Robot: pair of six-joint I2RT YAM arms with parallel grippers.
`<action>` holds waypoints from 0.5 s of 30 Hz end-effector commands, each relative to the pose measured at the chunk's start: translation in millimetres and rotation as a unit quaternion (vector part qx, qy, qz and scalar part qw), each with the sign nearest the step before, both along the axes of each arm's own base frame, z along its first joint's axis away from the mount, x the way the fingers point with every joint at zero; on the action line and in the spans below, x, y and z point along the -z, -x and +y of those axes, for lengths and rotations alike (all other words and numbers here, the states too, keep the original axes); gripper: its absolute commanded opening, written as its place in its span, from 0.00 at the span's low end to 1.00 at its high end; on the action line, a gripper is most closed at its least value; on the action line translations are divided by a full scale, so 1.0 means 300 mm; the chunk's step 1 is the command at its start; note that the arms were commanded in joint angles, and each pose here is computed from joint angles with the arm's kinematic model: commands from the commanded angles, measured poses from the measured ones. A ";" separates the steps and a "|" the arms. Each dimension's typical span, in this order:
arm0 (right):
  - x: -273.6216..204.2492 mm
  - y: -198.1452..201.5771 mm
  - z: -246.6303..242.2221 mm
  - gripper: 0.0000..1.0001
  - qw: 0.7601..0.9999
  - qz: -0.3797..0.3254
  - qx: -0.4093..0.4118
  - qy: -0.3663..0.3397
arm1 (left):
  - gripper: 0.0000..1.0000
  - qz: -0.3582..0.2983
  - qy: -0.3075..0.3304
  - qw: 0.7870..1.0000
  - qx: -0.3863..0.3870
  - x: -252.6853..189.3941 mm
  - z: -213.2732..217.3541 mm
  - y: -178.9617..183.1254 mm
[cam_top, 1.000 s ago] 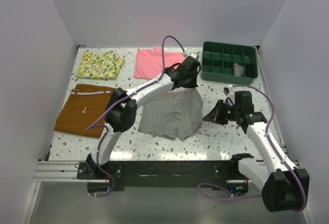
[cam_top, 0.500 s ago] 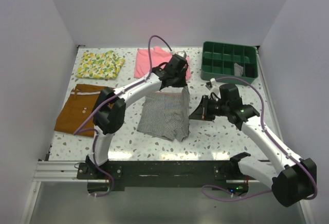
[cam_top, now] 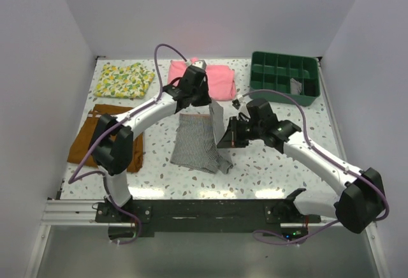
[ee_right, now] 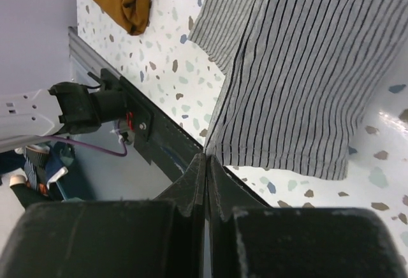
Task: Roll the underwear
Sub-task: Fold the underwear at the center of the board.
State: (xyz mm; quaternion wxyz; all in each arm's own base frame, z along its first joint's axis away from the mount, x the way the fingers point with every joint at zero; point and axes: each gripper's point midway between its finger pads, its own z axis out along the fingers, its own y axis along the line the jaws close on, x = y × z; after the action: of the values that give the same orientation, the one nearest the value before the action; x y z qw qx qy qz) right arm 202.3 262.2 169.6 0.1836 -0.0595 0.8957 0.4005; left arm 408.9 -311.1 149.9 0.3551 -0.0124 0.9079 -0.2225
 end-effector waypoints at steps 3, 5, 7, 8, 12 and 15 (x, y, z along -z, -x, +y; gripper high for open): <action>-0.051 -0.049 0.120 0.00 0.999 0.004 0.001 -0.045 | 0.00 -0.039 0.014 0.999 -0.011 -0.023 0.112 -0.052; -0.022 -0.055 0.143 0.00 0.999 0.012 -0.001 -0.037 | 0.00 -0.033 0.013 0.999 -0.015 0.007 0.153 -0.057; -0.021 -0.061 0.169 0.00 0.999 0.012 -0.005 -0.034 | 0.00 -0.031 0.024 0.999 -0.009 0.015 0.171 -0.064; 0.001 -0.067 0.179 0.00 1.000 0.018 -0.002 -0.026 | 0.00 -0.026 0.021 0.999 -0.008 0.040 0.183 -0.057; 0.027 -0.081 0.237 0.00 0.999 0.027 -0.008 -0.024 | 0.00 -0.019 0.016 1.000 -0.010 0.084 0.227 -0.062; 0.046 -0.085 0.289 0.00 0.999 0.032 -0.020 -0.022 | 0.00 -0.004 0.016 1.000 -0.013 0.130 0.263 -0.063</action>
State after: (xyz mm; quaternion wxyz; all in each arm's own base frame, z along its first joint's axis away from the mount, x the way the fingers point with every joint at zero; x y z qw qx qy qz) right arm 213.3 322.7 135.9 0.1239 -0.0532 0.9059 0.4015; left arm 418.0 -235.1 93.2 0.3299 -0.0450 0.9202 -0.2056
